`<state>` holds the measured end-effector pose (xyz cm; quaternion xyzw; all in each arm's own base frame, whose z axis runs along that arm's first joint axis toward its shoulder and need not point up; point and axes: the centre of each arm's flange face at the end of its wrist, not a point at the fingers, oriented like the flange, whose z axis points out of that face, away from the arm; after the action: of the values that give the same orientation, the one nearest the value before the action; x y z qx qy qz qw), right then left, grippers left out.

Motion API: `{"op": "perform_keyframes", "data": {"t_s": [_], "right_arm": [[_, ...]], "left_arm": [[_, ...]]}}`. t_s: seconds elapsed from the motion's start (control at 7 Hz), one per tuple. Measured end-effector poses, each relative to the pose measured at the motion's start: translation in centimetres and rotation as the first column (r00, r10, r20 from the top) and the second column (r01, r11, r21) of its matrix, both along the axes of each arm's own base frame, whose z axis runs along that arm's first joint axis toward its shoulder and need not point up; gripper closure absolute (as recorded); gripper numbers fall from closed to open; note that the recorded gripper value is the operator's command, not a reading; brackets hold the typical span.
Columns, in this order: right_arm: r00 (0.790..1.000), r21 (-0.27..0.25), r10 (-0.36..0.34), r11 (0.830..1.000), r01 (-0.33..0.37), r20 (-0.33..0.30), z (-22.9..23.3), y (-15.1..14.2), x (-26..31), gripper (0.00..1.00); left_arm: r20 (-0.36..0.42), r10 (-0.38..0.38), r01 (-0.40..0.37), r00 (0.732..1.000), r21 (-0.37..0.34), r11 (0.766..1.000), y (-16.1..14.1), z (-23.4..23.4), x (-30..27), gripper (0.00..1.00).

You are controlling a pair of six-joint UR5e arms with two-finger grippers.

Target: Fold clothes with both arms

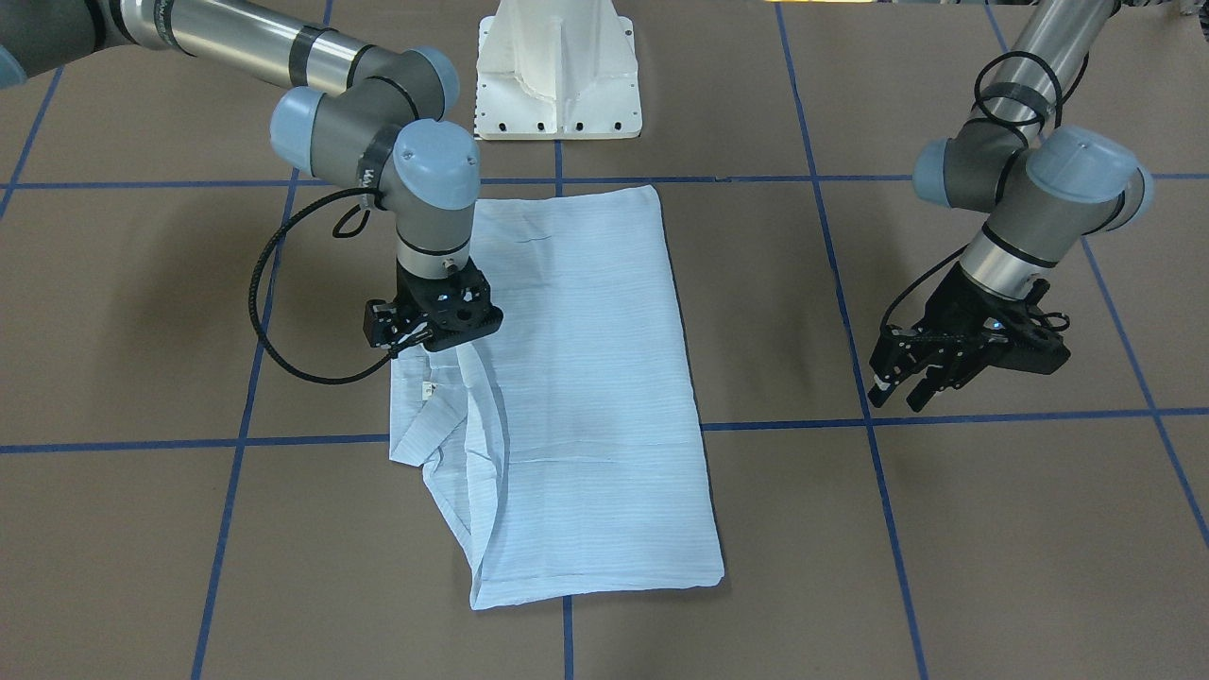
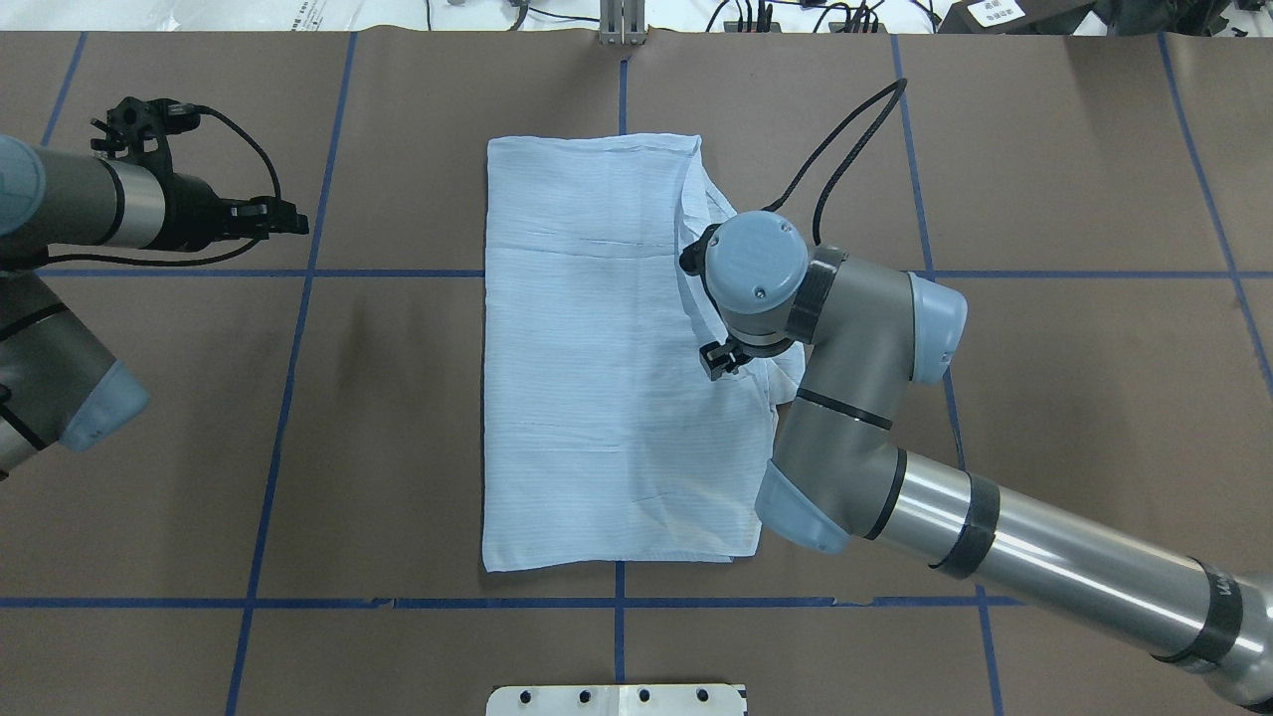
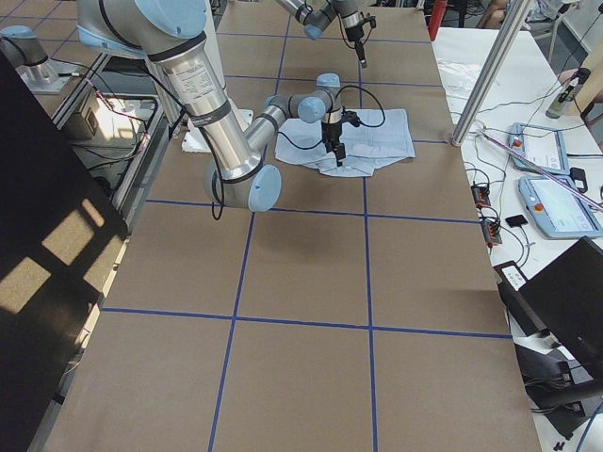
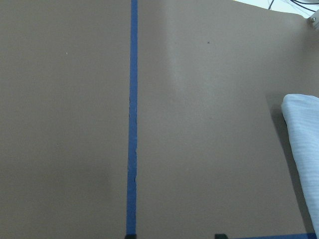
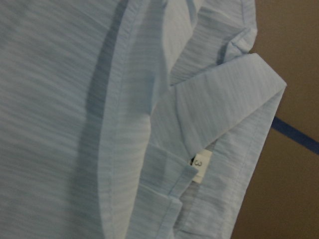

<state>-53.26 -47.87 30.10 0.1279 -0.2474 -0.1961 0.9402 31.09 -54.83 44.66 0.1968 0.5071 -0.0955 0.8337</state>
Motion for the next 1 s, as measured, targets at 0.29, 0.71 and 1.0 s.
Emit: {"op": "perform_keyframes", "data": {"t_s": [0.29,0.71,1.0], "right_arm": [[1.0,-0.006,-0.018,1.0,0.018,-0.014,3.1,-1.2,4.3,0.0],[0.995,-0.09,0.079,0.993,-0.074,0.064,-0.2,1.6,6.8,0.0],[0.932,-0.313,0.345,0.902,-0.296,0.114,-2.7,6.7,4.3,0.0]], "left_arm": [[0.001,0.0,0.0,1.0,-0.001,1.0,0.0,0.0,0.0,0.39],[0.0,-0.002,0.002,1.0,0.0,1.0,0.0,0.0,-0.1,0.39],[0.0,-0.003,0.003,1.0,0.001,1.0,0.0,0.0,-0.2,0.39]]}}
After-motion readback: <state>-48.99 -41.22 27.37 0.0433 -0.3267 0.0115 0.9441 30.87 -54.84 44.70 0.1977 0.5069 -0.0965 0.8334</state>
